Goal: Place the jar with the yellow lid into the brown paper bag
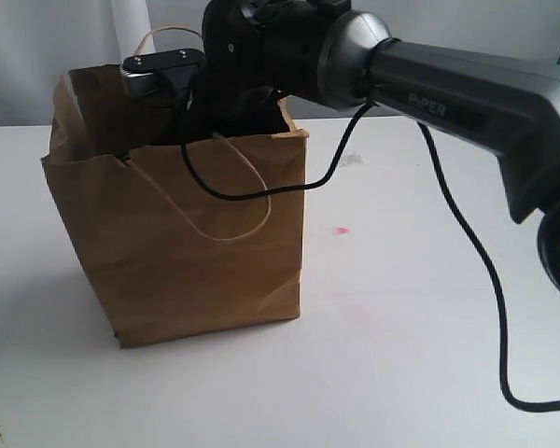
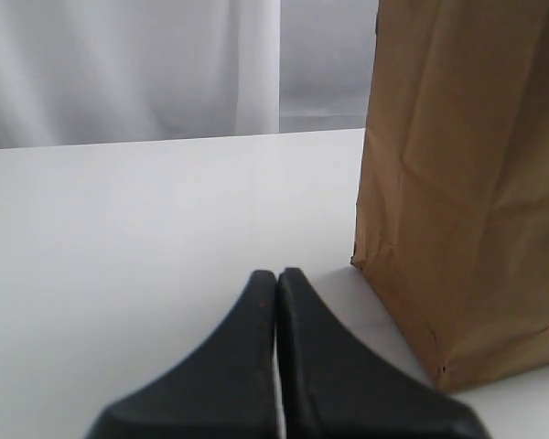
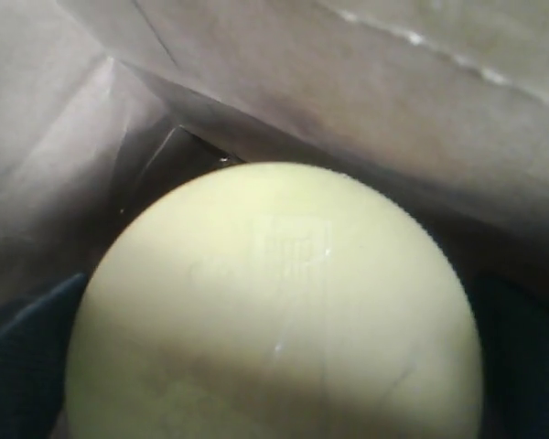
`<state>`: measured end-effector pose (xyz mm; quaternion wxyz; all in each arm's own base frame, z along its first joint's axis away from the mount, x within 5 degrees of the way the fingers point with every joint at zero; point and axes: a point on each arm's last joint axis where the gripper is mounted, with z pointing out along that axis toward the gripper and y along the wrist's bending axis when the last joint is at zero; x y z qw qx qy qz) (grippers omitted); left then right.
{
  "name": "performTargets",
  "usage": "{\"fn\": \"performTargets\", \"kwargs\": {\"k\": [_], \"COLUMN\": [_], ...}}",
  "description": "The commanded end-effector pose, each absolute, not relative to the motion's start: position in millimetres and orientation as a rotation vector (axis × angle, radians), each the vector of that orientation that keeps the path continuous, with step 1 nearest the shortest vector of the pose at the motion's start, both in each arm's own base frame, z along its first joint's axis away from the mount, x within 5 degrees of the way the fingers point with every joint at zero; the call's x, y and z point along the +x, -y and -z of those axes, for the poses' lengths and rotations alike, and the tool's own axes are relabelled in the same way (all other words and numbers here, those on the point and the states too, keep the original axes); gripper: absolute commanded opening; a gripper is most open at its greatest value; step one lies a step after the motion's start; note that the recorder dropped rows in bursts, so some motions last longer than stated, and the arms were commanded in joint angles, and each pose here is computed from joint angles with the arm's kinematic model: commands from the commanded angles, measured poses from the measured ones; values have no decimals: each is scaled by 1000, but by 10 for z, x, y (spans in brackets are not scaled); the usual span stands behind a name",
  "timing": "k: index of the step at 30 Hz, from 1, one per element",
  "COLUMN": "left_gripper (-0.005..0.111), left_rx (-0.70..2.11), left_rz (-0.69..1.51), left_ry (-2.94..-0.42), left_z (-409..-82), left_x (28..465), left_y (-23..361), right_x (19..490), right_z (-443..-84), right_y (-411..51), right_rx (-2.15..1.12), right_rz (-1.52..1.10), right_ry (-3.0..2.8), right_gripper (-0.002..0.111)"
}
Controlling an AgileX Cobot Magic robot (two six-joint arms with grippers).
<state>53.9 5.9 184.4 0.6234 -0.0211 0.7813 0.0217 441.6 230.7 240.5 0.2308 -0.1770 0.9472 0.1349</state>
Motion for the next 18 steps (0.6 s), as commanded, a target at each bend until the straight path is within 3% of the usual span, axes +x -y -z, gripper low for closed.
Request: {"fn": "performTargets", "kwargs": {"k": [1,5,13,18], "left_gripper": [1,1,1,1], "left_rx": [-48,-48,-48,-48], "left_rz": [-38,-38,-38,-38], "left_ry": [-1786,-1786,-1786,-1786], "left_z": [-1858,-1858,-1858,-1858], "left_x": [542,542,542,542], "left_y": [-53,-53,-53,-53], "right_x": [4387,4316,4060,3889], "right_z": [-2734,-3059,-3605,-3810], "right_y": [-2311,-2278,-2157,-2071], "right_rx": [-472,-467,-468,-489], "right_rz": [-410,-430,-450,-437], "right_ry": [-2532,-2462,-2388,-2405], "right_gripper": [105,94,35,6]}}
